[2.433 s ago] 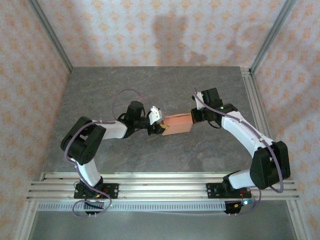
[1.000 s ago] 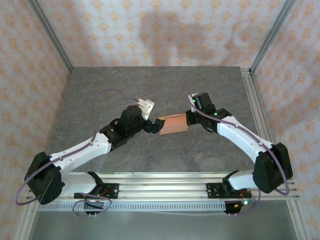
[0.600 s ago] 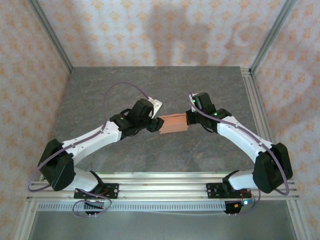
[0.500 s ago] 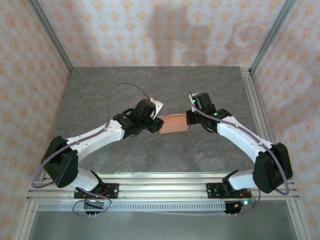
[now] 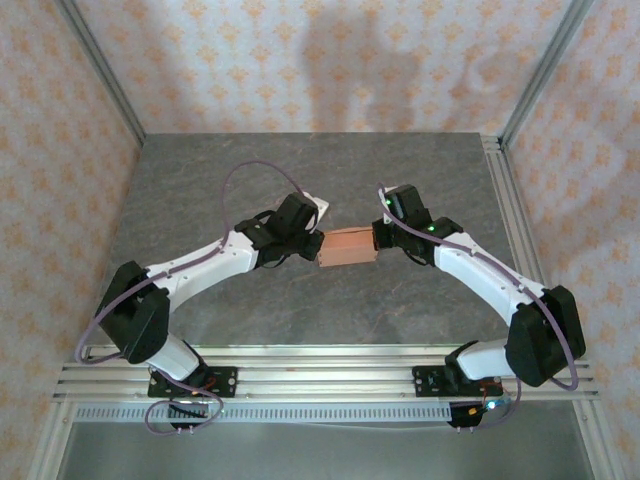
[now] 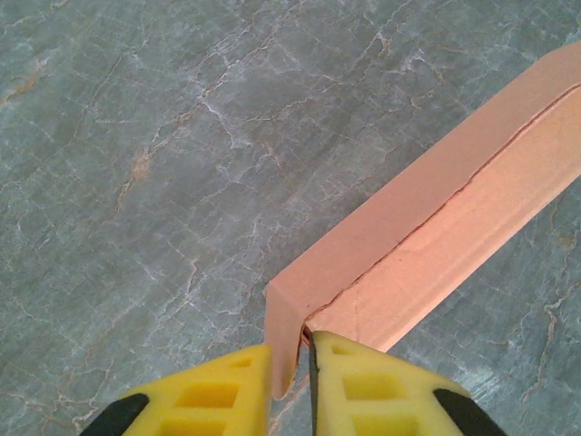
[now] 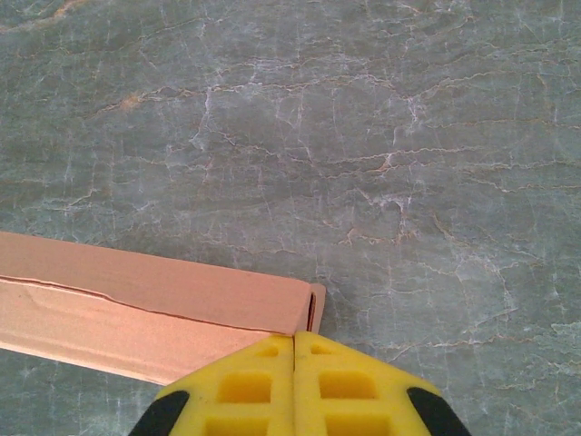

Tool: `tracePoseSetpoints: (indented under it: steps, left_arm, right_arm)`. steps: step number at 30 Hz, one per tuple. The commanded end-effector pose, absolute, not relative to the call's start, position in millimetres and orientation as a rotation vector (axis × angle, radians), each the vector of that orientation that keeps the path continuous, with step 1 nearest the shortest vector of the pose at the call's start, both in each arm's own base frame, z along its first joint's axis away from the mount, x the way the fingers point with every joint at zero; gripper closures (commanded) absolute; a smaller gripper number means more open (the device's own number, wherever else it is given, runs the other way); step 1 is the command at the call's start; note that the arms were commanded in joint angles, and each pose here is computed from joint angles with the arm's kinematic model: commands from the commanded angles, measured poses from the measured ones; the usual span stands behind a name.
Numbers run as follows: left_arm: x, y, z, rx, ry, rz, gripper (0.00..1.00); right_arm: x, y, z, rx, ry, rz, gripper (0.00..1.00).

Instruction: Fold the paper box

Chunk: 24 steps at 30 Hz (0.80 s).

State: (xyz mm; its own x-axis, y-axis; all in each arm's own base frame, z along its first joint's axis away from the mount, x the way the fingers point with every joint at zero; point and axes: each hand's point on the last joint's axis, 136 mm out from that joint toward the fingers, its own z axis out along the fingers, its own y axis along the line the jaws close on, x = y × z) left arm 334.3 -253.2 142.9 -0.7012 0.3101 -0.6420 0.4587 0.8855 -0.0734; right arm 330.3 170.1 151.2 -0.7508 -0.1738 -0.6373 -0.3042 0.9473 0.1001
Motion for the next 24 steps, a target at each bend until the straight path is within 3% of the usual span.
tracePoseSetpoints:
  steps: [1, 5, 11, 24]
  left_arm:
    - [337.0, -253.5, 146.0, 0.528, 2.422, -0.315, 0.86]
    - [336.8, -254.5, 144.5, 0.512, 2.434, -0.325, 0.88]
    - [339.6, -254.5, 146.0, 0.45, 2.467, -0.353, 1.0]
    - [347.0, -259.8, 141.1, 0.122, 2.551, -0.512, 1.0]
  right_arm:
    - [333.1, 169.4, 156.4, -0.32, 2.412, 0.243, 1.0]
    - [333.7, 169.5, 157.6, -0.321, 2.41, 0.241, 1.0]
    - [335.0, 170.7, 158.3, -0.323, 2.41, 0.244, 1.0]
    - [334.7, 173.9, 154.8, -0.322, 2.416, 0.268, 1.0]
